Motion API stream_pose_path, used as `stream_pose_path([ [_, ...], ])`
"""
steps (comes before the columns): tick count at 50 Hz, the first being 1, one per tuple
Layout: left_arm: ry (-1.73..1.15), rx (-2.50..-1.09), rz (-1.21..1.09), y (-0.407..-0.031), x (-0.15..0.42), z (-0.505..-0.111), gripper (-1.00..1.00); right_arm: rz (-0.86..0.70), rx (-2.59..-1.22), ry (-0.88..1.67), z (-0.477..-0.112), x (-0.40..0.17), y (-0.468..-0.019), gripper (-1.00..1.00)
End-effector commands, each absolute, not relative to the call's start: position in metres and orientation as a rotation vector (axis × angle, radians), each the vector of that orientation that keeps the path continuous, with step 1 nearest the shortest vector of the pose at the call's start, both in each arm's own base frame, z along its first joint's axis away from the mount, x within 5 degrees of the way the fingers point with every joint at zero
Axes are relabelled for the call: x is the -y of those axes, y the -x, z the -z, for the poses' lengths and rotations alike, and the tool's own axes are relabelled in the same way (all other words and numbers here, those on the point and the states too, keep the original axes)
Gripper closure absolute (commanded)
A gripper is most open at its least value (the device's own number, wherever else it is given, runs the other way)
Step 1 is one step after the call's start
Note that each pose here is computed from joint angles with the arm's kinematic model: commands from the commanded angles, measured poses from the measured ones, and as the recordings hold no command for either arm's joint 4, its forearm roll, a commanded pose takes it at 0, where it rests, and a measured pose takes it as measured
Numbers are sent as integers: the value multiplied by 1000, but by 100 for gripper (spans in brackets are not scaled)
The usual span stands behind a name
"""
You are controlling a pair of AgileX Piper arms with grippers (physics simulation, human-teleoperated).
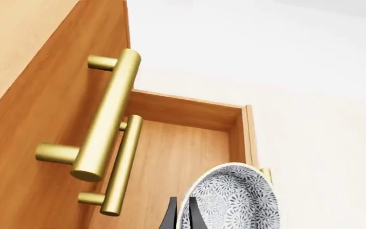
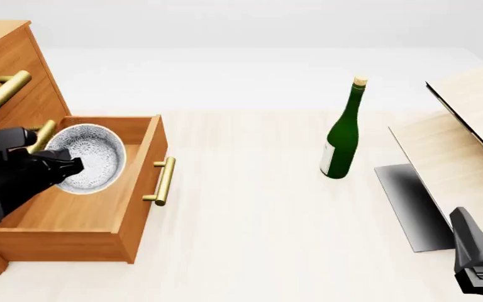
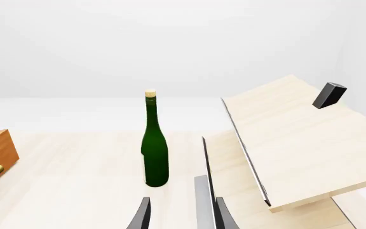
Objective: Put the bowl in the bottom drawer of the cabinet and close it.
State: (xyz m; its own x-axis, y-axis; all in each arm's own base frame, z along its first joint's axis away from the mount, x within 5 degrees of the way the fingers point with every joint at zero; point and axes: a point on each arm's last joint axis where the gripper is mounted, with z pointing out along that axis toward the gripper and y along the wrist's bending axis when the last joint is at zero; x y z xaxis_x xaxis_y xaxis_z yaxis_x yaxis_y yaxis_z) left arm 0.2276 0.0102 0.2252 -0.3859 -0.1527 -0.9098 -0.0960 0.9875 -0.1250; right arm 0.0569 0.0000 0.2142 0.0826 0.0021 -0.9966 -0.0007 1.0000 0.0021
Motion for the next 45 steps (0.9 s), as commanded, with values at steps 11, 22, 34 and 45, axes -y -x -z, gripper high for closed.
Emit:
stream_pose_path([
  [11, 195, -2001, 39, -234, -16, -207, 100, -2, -1488, -1, -214, 0, -57, -100],
  [22, 206, -2015, 22, -235, -20, -198, 100, -2, -1488, -1, -214, 0, -57, -100],
  [34, 217, -2031, 9, -238, -24, -188, 100, -2, -1488, -1, -214, 0, -57, -100],
  [45, 227, -2044, -8, -241, -28, -179, 100, -2, -1488, -1, -214, 0, -57, -100],
])
